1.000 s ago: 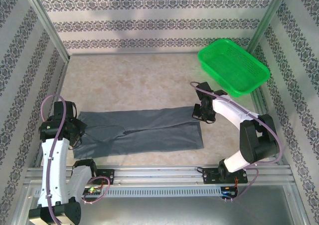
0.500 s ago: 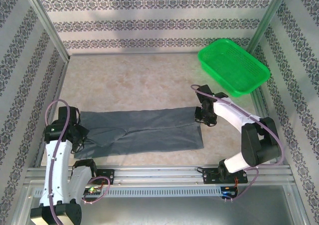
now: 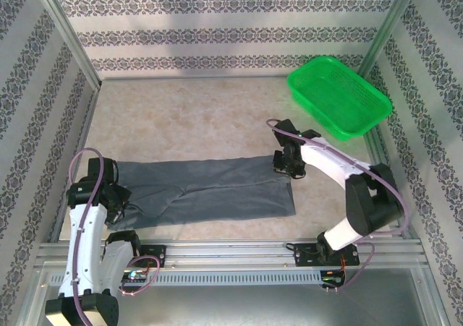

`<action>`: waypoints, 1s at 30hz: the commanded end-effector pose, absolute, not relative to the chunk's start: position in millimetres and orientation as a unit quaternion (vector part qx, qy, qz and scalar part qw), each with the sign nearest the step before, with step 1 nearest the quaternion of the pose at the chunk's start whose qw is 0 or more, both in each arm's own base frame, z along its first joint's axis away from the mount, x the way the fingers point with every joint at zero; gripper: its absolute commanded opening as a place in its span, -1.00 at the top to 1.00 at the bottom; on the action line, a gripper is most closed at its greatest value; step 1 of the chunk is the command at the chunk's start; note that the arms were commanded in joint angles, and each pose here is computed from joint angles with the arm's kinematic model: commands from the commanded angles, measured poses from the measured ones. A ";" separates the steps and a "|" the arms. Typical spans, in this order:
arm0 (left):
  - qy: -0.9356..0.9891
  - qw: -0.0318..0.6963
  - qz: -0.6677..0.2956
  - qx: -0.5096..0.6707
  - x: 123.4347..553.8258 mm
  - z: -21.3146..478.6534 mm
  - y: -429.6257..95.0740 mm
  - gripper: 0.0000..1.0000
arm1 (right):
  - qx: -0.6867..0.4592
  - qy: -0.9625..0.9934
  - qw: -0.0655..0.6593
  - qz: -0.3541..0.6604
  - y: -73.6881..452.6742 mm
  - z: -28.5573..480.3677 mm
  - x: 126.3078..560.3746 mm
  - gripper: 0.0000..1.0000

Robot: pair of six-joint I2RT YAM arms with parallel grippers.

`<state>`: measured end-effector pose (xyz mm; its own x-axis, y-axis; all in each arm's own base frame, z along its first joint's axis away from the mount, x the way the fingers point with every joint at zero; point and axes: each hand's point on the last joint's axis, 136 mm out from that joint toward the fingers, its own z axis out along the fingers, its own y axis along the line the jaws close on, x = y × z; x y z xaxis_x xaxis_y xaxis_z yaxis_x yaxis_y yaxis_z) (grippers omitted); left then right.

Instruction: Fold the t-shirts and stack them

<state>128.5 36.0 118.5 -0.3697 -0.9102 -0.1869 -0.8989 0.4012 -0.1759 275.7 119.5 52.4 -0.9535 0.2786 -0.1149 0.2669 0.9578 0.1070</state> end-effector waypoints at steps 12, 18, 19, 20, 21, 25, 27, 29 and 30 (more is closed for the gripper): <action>0.816 0.085 -0.083 -0.566 103.6 130.9 6.7 1.00 | 0.128 0.992 0.004 -0.013 102.2 30.3 257.7 1.00; 0.816 0.052 -0.105 -0.567 107.5 95.1 -4.8 1.00 | 0.123 0.992 0.010 -0.026 95.6 32.3 255.3 1.00; 0.816 0.052 -0.107 -0.566 110.3 90.7 -5.1 1.00 | 0.123 0.992 0.010 -0.026 95.7 32.3 255.0 1.00; 0.816 0.048 -0.112 -0.565 113.1 84.8 -7.1 1.00 | 0.123 0.992 0.011 -0.024 96.2 32.1 255.4 1.00; 0.816 0.042 -0.119 -0.565 116.2 80.1 -9.8 1.00 | 0.122 0.992 0.009 -0.024 96.3 31.8 254.9 1.00; 0.825 0.037 -0.109 -0.554 122.3 73.3 -9.2 1.00 | 0.124 0.992 0.013 -0.026 96.5 35.1 258.6 1.00; 0.831 0.040 -0.108 -0.545 127.4 69.6 -8.5 1.00 | 0.128 0.991 0.021 -0.025 96.6 40.0 261.6 1.00; 0.835 0.038 -0.110 -0.538 131.8 64.1 -9.0 1.00 | 0.130 0.991 0.037 -0.017 98.3 47.5 266.2 1.00; 0.836 0.040 -0.115 -0.536 136.9 62.4 -9.5 0.98 | 0.131 0.990 0.048 -0.010 100.8 51.9 268.9 1.00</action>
